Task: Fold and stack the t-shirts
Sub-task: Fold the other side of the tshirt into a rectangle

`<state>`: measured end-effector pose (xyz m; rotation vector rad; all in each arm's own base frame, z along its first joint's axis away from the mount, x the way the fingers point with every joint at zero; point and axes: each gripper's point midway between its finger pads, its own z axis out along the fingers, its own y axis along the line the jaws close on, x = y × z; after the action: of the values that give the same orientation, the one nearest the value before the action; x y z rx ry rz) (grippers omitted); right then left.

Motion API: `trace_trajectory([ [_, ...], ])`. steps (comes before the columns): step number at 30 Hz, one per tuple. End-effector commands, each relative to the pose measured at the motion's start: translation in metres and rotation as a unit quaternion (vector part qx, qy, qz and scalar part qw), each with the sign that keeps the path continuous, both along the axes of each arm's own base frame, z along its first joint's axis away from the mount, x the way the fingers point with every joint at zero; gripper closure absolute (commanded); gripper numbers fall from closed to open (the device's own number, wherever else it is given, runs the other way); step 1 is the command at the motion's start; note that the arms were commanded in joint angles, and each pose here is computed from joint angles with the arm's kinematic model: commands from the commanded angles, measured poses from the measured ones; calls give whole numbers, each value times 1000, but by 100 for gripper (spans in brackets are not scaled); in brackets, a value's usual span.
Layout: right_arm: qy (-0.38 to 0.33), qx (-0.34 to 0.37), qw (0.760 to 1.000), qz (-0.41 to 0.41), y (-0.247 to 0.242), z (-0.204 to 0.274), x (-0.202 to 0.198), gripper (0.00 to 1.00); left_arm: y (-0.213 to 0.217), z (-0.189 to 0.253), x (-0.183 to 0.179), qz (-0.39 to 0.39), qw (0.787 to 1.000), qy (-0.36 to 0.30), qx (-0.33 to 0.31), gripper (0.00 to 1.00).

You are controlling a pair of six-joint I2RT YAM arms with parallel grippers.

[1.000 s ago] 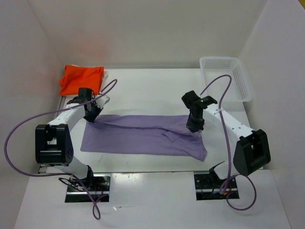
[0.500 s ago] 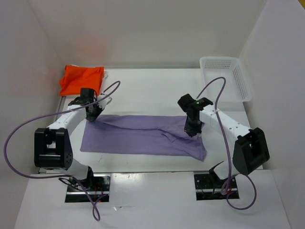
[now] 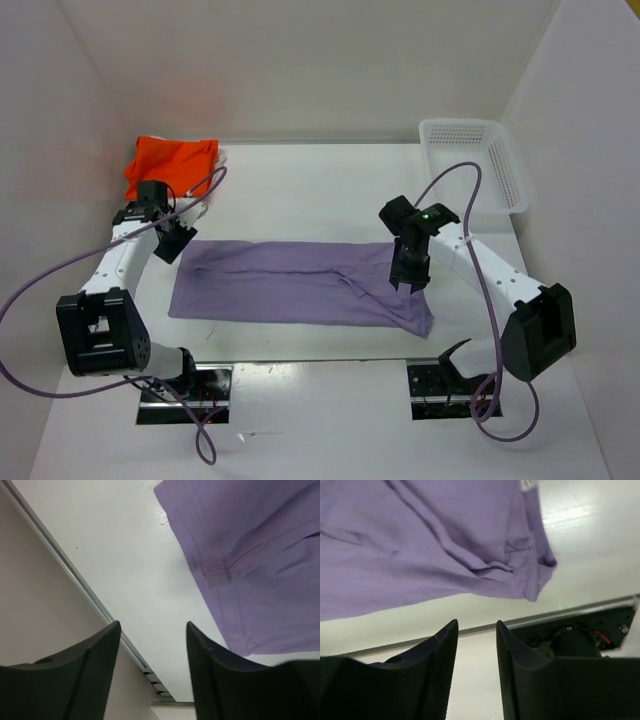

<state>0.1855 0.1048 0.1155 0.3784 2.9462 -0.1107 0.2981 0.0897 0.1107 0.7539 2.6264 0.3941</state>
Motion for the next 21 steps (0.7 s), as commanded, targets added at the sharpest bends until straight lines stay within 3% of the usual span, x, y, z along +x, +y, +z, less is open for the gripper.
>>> trace_trajectory([
  [1,-64,48,996,32,29,17,38,58,0,0,4,-5,1000,-3,9,35],
  [5,-90,34,995,27,56,-14,102,58,-9,-13,31,43,999,-22,-20,30],
  [10,-112,45,992,36,89,-32,145,45,2,-39,30,108,993,13,-48,27],
  [13,-91,59,993,53,99,-57,146,40,-4,-46,28,113,991,13,-76,19],
  [18,-41,57,996,62,99,-93,122,39,-13,-78,14,123,986,63,-97,19],
  [21,-36,76,994,71,104,-91,105,46,-11,-91,4,132,984,76,-89,19],
])
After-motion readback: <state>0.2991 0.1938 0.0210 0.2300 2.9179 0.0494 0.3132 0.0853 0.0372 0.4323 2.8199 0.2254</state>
